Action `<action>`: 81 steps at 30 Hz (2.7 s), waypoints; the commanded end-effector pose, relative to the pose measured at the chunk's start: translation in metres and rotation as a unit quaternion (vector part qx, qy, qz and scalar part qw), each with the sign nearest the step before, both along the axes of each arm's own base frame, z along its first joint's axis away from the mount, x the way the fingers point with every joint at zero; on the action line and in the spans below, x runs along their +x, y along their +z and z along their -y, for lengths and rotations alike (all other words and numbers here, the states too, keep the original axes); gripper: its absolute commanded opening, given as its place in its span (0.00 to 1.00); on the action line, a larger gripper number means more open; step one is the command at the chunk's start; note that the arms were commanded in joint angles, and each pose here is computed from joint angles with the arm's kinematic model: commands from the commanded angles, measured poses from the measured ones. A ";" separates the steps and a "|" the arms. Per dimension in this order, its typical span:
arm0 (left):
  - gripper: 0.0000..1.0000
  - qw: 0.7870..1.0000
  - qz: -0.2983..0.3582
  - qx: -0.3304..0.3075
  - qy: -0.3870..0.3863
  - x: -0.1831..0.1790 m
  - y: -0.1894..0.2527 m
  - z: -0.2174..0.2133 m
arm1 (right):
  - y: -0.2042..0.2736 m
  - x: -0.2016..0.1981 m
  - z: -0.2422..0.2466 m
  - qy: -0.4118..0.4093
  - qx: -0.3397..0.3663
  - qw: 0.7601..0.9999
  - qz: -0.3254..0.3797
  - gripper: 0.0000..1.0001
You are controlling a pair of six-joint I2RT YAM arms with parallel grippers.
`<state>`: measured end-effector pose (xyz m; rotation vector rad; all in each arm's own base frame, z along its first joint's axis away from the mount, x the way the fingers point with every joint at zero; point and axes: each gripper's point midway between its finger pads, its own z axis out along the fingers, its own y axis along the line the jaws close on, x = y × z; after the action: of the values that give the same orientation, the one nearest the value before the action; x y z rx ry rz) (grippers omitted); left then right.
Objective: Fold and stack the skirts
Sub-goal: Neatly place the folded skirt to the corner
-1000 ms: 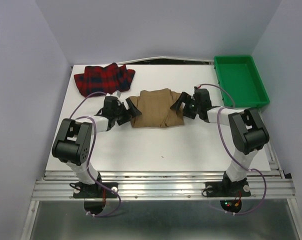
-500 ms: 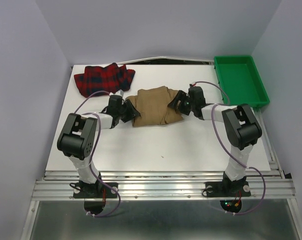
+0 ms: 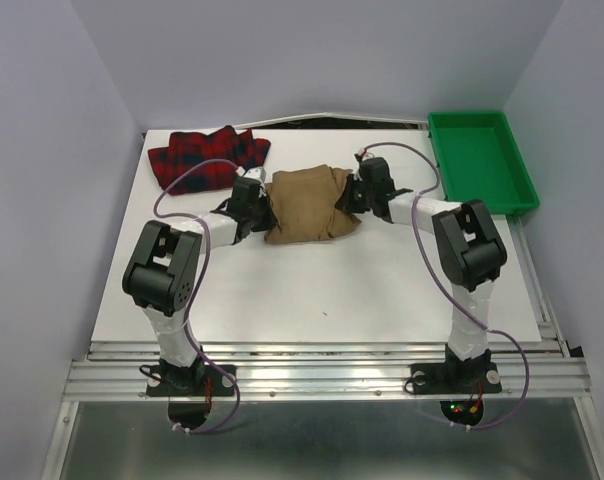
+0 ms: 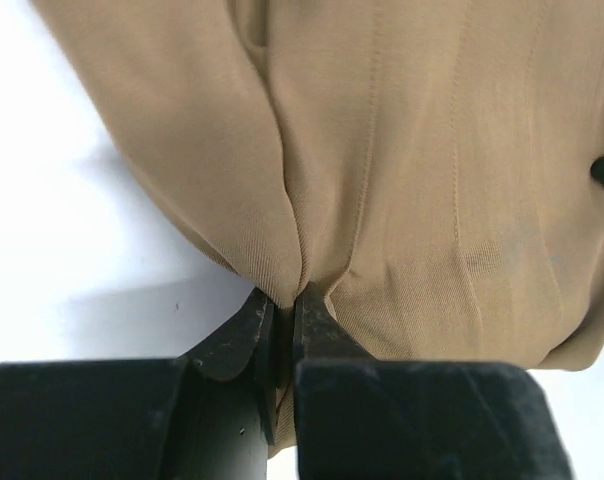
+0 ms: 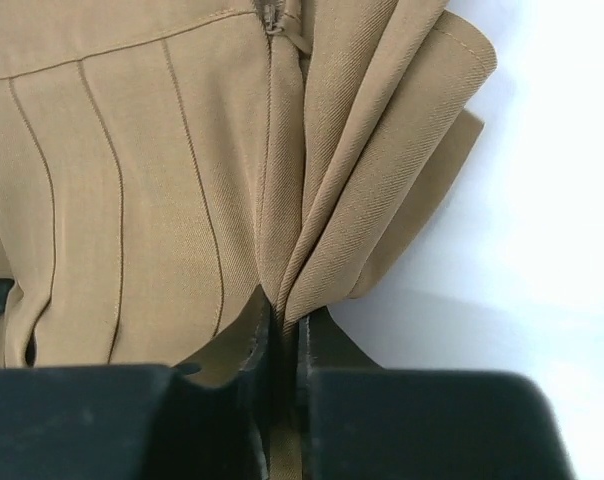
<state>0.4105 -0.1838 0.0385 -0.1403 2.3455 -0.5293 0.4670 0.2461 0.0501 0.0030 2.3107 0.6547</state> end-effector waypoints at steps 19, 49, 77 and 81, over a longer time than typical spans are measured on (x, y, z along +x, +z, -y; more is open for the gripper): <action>0.00 0.957 0.220 0.188 -0.016 0.075 0.127 -0.022 | 0.106 0.058 -0.016 0.027 -0.083 0.977 0.193 0.01; 0.00 0.889 0.373 0.248 0.089 0.114 0.260 -0.093 | 0.237 0.135 -0.083 0.027 -0.028 0.918 0.396 0.01; 0.00 0.870 0.334 0.265 0.249 0.124 0.189 -0.287 | 0.173 0.142 -0.211 -0.014 0.080 0.781 0.619 0.04; 0.00 0.880 0.311 0.258 0.250 0.133 0.156 -0.296 | 0.144 0.142 -0.211 -0.012 0.079 0.786 0.613 0.08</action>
<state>0.5311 0.0830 0.1682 -0.1866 1.8005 0.2517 0.5934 0.5031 0.1443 -0.3865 1.1741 0.6573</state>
